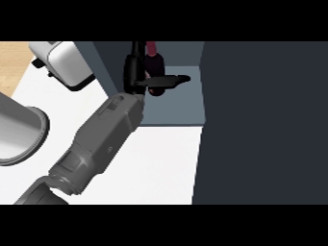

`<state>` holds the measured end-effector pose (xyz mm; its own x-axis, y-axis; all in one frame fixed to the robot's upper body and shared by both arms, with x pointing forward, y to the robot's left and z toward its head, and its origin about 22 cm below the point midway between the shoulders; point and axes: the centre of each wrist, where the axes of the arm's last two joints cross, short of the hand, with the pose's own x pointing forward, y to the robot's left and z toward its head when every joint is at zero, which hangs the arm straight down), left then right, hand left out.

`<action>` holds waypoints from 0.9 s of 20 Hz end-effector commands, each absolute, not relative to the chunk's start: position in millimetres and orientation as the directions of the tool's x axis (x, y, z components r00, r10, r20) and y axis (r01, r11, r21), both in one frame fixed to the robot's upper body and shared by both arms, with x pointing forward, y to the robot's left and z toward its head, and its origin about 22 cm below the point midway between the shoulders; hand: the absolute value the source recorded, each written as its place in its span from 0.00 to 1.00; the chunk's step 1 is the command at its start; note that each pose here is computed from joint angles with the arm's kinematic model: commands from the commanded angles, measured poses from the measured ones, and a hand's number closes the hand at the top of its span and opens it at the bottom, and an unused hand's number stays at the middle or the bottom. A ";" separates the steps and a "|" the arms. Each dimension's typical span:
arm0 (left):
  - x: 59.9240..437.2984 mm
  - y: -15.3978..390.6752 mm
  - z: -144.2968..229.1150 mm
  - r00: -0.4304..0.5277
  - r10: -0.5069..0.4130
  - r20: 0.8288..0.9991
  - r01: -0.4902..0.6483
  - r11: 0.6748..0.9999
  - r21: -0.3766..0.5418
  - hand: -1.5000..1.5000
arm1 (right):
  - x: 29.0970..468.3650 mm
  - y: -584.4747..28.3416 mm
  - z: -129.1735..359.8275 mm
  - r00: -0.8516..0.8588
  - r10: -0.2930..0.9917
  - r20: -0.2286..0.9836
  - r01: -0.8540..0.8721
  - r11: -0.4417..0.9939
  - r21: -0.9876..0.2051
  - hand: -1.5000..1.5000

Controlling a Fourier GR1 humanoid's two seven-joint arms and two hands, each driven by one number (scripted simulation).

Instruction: Pick up the wine, place it into the cabinet and close the cabinet

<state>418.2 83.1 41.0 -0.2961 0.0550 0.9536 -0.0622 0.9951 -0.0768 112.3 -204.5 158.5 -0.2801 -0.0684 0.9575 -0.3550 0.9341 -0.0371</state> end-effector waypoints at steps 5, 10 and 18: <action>393.8 96.1 38.2 -0.326 0.104 0.940 -0.004 0.994 -0.111 0.00 | 76.9 -215.4 188.8 -0.333 -0.100 0.937 -0.350 0.936 -0.024 0.00; 356.4 78.2 30.1 -0.301 0.170 0.938 0.051 0.985 -0.163 0.00 | 82.3 -217.6 192.1 -0.333 -0.082 0.939 -0.337 0.941 -0.038 0.00; 291.2 87.3 23.2 -0.289 0.248 0.925 0.075 0.969 -0.236 0.00 | 80.1 -214.0 194.4 -0.335 -0.100 0.937 -0.346 0.938 -0.024 0.00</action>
<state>322.5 87.1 23.7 -0.2931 0.2097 0.9328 0.0626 0.9778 -0.2001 113.4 -202.6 159.7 -0.2793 -0.0702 0.9576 -0.3376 0.9408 -0.0295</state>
